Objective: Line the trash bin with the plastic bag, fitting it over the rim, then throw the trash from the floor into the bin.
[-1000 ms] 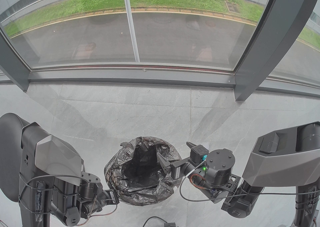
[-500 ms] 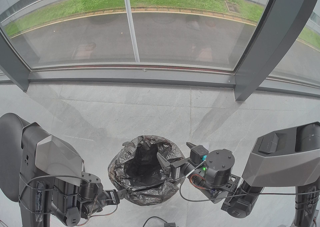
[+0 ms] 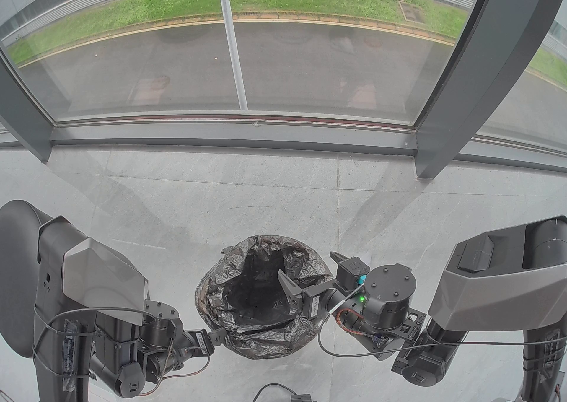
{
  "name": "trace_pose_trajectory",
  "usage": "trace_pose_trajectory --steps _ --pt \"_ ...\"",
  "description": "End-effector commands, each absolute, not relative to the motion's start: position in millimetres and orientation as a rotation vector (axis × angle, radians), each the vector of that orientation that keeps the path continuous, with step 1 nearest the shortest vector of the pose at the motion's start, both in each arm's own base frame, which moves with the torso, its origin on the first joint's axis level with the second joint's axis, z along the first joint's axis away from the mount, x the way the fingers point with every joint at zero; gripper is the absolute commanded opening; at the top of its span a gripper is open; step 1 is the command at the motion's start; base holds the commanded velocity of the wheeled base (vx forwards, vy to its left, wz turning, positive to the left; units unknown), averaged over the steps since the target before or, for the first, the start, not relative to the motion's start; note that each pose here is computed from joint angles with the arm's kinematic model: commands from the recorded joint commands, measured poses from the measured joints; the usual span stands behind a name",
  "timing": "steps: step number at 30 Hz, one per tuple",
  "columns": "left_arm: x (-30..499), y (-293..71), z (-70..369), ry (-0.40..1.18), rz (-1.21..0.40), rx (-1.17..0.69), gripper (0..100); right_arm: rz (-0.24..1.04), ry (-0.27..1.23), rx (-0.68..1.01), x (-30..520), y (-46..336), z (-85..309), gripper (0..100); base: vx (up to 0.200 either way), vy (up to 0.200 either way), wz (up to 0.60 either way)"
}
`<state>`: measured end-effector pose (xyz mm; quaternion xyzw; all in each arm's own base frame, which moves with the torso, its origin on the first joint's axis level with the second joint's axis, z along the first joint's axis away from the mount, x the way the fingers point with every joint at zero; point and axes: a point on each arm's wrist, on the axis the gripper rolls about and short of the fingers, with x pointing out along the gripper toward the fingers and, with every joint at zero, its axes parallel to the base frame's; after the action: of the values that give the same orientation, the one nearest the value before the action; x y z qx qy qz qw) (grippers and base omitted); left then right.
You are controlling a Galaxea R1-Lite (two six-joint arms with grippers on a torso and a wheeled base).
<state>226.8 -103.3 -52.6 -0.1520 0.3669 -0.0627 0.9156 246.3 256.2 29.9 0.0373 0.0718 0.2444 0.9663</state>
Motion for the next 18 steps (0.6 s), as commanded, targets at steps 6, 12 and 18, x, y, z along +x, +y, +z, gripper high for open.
trace_pose_trajectory --steps 6,12,18 --pt "248.6 -106.9 -54.2 0.72 -0.12 -0.33 100 0.495 0.136 0.082 246.3 256.3 31.5 100 0.0 0.0 0.0" --pt "262.4 -110.5 -52.9 0.693 -0.12 -0.343 100 0.495 0.136 0.082 246.3 256.3 31.5 100 0.0 0.0 0.0" --pt "266.4 -114.2 -43.4 0.654 -0.138 -0.354 100 0.495 0.138 0.081 246.3 256.3 30.9 100 0.0 0.0 0.0"
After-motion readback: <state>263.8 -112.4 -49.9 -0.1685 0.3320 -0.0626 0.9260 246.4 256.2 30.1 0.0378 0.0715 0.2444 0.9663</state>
